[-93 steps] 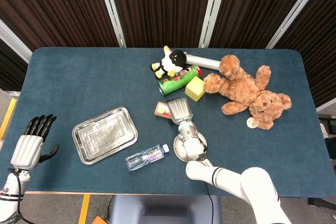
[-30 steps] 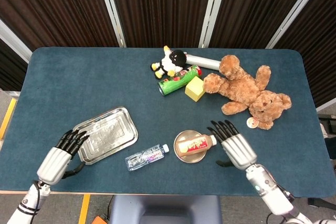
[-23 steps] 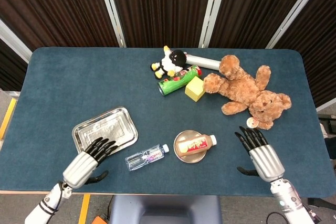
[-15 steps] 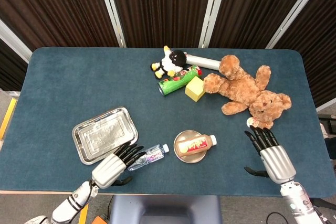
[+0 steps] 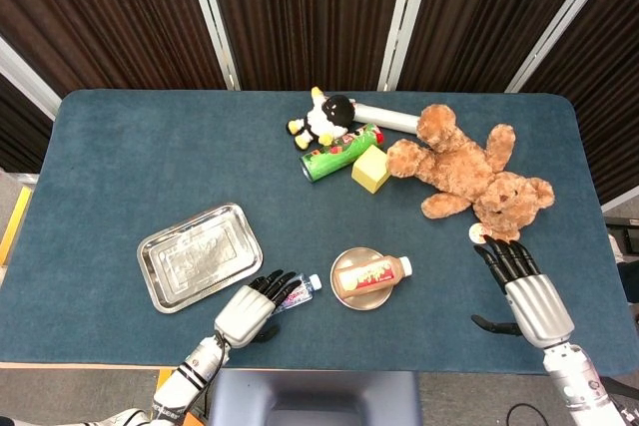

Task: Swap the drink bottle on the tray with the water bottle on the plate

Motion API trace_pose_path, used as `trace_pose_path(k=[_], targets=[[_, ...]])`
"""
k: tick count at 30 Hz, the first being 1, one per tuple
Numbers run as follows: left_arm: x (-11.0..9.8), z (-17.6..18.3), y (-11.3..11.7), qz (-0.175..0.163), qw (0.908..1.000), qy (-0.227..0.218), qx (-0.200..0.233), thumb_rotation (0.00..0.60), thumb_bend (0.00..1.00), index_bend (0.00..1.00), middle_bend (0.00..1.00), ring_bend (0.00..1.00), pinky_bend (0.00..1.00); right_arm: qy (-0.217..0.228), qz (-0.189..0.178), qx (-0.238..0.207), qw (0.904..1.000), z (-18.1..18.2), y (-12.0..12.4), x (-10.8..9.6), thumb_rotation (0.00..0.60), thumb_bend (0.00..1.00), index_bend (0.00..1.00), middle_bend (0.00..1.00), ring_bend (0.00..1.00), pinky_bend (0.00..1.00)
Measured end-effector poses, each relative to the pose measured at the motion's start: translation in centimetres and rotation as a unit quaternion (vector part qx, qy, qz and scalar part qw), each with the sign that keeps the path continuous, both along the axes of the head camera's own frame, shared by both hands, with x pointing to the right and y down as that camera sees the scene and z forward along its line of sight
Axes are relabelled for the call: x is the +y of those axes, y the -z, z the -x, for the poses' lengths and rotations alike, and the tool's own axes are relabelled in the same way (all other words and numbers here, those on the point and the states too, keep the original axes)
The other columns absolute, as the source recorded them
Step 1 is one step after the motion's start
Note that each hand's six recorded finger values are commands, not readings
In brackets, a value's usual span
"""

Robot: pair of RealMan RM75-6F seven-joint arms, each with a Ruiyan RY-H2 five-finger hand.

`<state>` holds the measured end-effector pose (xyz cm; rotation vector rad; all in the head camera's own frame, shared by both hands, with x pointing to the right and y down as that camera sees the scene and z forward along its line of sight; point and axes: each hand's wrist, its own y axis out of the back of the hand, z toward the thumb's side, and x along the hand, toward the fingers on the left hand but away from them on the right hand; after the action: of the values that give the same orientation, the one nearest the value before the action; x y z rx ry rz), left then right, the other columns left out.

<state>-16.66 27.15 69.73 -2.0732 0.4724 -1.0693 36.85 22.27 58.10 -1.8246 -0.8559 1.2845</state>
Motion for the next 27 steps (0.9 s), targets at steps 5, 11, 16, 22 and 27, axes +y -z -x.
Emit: trace_pose_path(k=[5,11,16,22,27], targets=[[-0.3,-0.2,-0.9,-0.006,0.9998,0.018,-0.008,0.6,0.32,0.0,0.14,0.2,0.4,0.001,0.002,-0.003,1.0,0.0,0.1,0.0,0.6,0.25,0.0,0.0,0.0,0.0],[-0.6,-0.2,-1.4,-0.026,0.9992,0.028,-0.012,0.6,0.32,0.12,0.31,0.38,0.59,0.0,0.005,-0.002,1.0,0.0,0.0,0.0,0.6,0.25,0.0,0.0,0.0,0.0],[-0.5,-0.1,-1.8,-0.024,0.9991,0.032,-0.014,0.6,0.36,0.36,0.54,0.59,0.78,0.0,0.006,0.002,1.0,0.0,-0.2,0.0,0.6,0.25,0.0,0.0,0.0,0.0],[-0.9,0.1,-1.5,-0.026,0.9989,0.038,-0.003,0.6,0.45,0.55,0.73,0.77,0.92,-0.001,0.007,0.006,1.0,0.1,-0.3,0.0,0.6,0.25,0.0,0.0,0.0,0.0],[-2.4,0.8,0.6,-0.056,0.9966,0.054,0.029,0.6,0.52,0.62,0.81,0.86,1.0,0.001,0.012,0.007,0.9999,0.2,-0.5,0.1,0.6,0.24,0.0,0.0,0.0,0.0]])
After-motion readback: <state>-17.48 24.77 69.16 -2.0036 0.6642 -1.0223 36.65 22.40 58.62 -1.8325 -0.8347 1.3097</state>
